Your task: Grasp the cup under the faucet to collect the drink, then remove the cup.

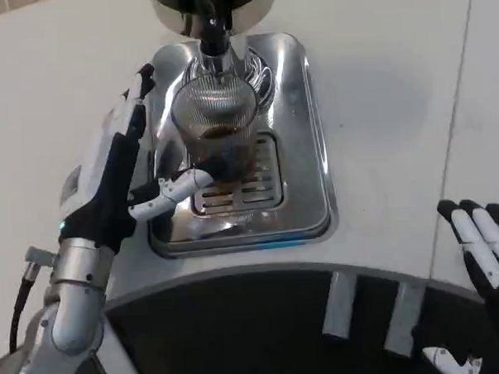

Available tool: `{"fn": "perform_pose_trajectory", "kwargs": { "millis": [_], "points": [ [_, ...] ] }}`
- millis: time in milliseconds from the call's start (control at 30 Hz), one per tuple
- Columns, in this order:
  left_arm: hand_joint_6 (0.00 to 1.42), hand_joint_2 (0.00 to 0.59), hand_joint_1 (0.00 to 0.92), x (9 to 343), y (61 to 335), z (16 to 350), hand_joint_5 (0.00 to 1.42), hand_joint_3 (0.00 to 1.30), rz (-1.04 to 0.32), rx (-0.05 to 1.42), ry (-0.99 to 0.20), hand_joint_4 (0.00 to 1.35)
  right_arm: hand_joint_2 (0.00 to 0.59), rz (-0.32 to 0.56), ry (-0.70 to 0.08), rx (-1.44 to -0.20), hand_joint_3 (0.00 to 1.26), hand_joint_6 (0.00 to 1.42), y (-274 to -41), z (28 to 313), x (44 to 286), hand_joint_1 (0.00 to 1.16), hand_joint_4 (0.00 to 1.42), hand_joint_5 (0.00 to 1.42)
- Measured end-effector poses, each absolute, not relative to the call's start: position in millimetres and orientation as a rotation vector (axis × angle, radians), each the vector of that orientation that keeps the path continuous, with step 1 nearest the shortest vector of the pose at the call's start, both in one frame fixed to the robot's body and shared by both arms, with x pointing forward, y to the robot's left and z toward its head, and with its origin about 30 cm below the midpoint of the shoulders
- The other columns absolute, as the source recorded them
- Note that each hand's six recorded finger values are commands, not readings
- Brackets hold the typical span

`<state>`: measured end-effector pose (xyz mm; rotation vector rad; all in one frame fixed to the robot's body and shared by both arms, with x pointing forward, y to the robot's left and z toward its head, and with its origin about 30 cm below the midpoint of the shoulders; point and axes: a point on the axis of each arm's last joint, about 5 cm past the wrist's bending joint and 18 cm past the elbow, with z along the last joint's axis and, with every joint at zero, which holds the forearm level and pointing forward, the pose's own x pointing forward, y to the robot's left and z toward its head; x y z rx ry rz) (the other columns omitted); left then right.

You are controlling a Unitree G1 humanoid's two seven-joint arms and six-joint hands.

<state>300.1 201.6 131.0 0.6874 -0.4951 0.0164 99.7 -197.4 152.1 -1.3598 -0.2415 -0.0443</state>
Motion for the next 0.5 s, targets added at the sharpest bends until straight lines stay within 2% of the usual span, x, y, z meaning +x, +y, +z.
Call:
{"fn": "perform_pose_trajectory", "kwargs": {
  "millis": [233,500],
  "points": [
    [0.0,0.047,0.479,303,189,128,0.0,0.0,-0.031,0.639,-0.474,0.0,0.332,-0.02,-0.233,-1.324,0.0,0.0,-186,156,94,0.43,0.0,0.0],
    [0.03,0.047,0.491,307,177,128,0.02,0.0,-0.009,0.555,-0.477,0.0,0.335,0.003,-0.211,-1.31,0.0,0.0,-175,166,95,0.44,0.0,0.0]
  ]
}}
